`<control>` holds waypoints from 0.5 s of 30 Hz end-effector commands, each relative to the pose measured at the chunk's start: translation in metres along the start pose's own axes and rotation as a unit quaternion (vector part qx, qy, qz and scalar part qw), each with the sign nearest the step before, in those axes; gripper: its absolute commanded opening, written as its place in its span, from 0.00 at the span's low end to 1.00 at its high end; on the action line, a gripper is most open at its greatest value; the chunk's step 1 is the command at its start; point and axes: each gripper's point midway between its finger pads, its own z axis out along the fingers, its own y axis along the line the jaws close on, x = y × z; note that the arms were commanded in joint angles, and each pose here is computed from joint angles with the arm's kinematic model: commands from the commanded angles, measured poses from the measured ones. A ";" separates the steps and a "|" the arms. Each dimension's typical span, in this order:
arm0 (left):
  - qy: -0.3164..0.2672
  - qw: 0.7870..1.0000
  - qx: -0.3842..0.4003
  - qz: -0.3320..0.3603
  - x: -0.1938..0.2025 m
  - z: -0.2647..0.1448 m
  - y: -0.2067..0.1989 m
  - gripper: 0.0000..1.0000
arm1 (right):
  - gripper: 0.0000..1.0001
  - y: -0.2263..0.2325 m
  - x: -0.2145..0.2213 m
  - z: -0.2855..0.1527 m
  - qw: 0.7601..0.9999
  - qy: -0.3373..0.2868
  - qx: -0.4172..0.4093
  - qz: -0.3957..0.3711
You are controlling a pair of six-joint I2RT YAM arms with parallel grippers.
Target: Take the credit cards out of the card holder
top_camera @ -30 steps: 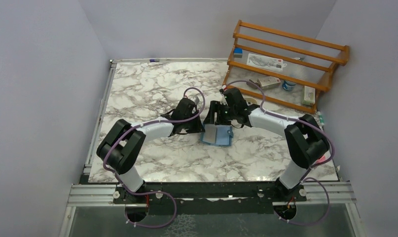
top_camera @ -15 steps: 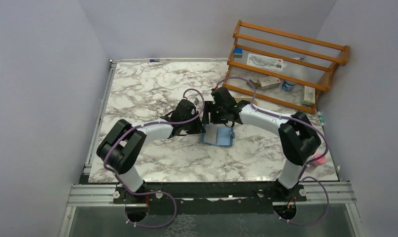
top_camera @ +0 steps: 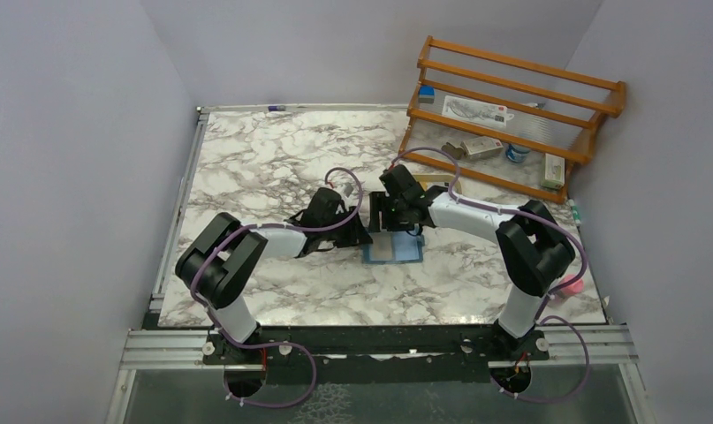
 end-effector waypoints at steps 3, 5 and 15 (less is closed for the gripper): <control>0.036 0.999 -0.006 -0.022 0.031 0.006 0.023 0.35 | 0.69 0.001 -0.001 -0.007 1.000 -0.008 0.003 0.006; 0.037 0.999 -0.002 -0.024 0.032 0.006 0.024 0.30 | 0.69 0.001 -0.001 -0.007 1.000 -0.008 0.003 0.005; 0.028 0.999 0.005 -0.032 0.029 0.000 0.025 0.12 | 0.69 0.000 0.006 -0.003 1.000 0.001 0.001 0.009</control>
